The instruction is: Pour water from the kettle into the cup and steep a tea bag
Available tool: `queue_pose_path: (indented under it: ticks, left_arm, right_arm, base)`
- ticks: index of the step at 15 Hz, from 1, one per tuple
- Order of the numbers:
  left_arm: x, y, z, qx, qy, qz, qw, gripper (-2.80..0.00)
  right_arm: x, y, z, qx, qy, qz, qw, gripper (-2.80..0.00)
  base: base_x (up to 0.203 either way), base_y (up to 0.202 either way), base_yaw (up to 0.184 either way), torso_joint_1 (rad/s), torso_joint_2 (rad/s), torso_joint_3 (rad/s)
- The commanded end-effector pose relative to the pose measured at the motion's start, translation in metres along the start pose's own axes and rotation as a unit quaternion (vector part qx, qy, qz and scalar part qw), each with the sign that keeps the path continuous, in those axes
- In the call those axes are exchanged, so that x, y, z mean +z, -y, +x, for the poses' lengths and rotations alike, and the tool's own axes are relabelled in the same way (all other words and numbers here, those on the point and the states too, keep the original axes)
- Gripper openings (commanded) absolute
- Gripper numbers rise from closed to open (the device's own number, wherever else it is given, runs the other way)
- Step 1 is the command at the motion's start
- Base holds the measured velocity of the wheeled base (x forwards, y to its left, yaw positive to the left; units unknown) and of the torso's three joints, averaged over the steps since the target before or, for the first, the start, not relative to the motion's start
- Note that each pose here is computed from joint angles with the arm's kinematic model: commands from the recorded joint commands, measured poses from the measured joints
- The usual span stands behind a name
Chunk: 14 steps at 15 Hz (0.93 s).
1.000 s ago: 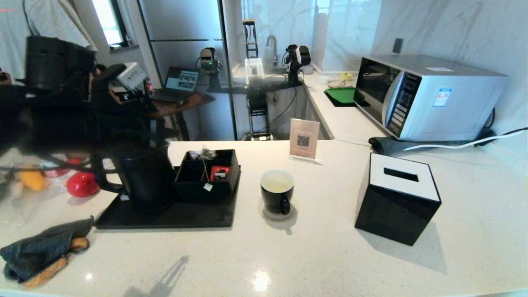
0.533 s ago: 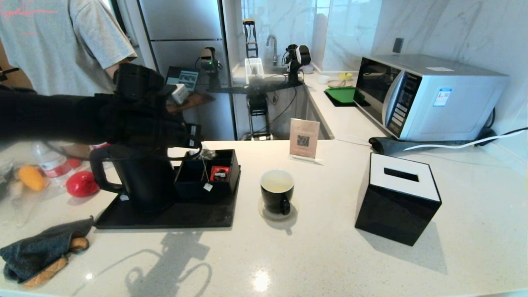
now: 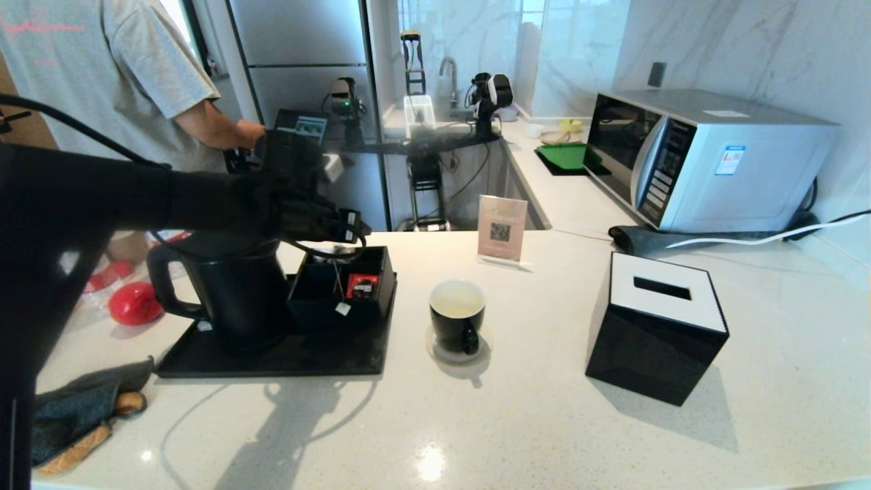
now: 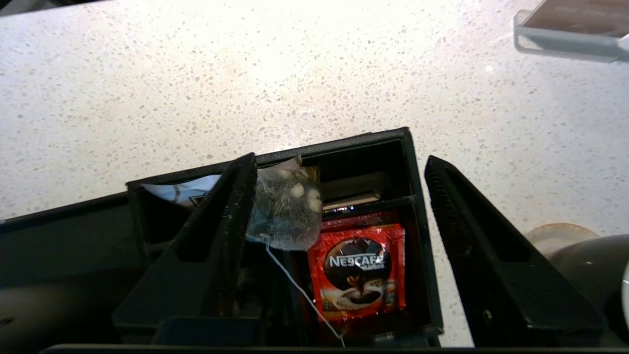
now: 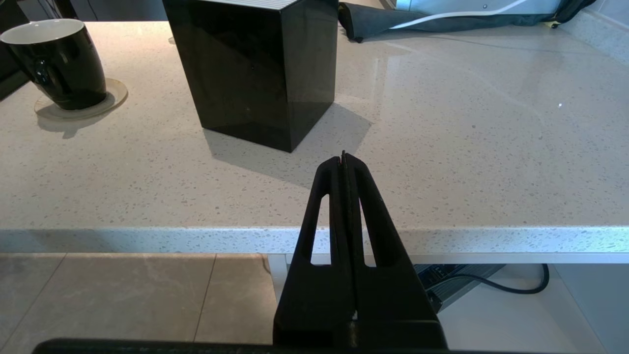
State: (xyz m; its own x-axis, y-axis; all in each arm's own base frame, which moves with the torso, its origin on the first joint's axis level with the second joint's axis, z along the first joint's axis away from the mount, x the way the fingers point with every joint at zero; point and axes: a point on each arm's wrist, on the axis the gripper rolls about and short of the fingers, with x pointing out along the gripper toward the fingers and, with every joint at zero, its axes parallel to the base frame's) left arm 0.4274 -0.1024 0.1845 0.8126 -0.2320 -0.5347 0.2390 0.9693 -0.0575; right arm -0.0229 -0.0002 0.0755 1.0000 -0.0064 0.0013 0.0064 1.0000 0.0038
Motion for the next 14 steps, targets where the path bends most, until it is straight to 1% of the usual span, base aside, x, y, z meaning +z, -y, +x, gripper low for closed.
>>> queue_pose_path:
  ticks: [1,6,10,14]
  left_arm:
    - [-0.009,-0.004,0.018,0.003,-0.015,-0.001,0.9999,0.0]
    - [-0.012,-0.013,0.023,0.012,-0.02,0.024,0.9994,0.0]
    - [-0.008,-0.016,0.026,0.015,-0.013,0.024,0.9995,0.0]
    - [-0.011,-0.017,0.033,0.015,-0.017,0.024,0.9995,0.0]
  right_arm:
    - [0.0,0.0,0.0,0.0,-0.001,0.0,1.0,-2.8]
    - [0.0,0.0,0.0,0.0,-0.001,0.0,1.0,-2.8]
    - [0.0,0.0,0.0,0.0,-0.001,0.0,1.0,-2.8]
    - [0.0,0.0,0.0,0.0,-0.001,0.0,1.0,-2.8]
  base:
    - [0.0,0.0,0.0,0.0,0.0,0.0]
    - [0.0,0.0,0.0,0.0,0.0,0.0]
    - [0.0,0.0,0.0,0.0,0.0,0.0]
    - [0.0,0.0,0.0,0.0,0.0,0.0]
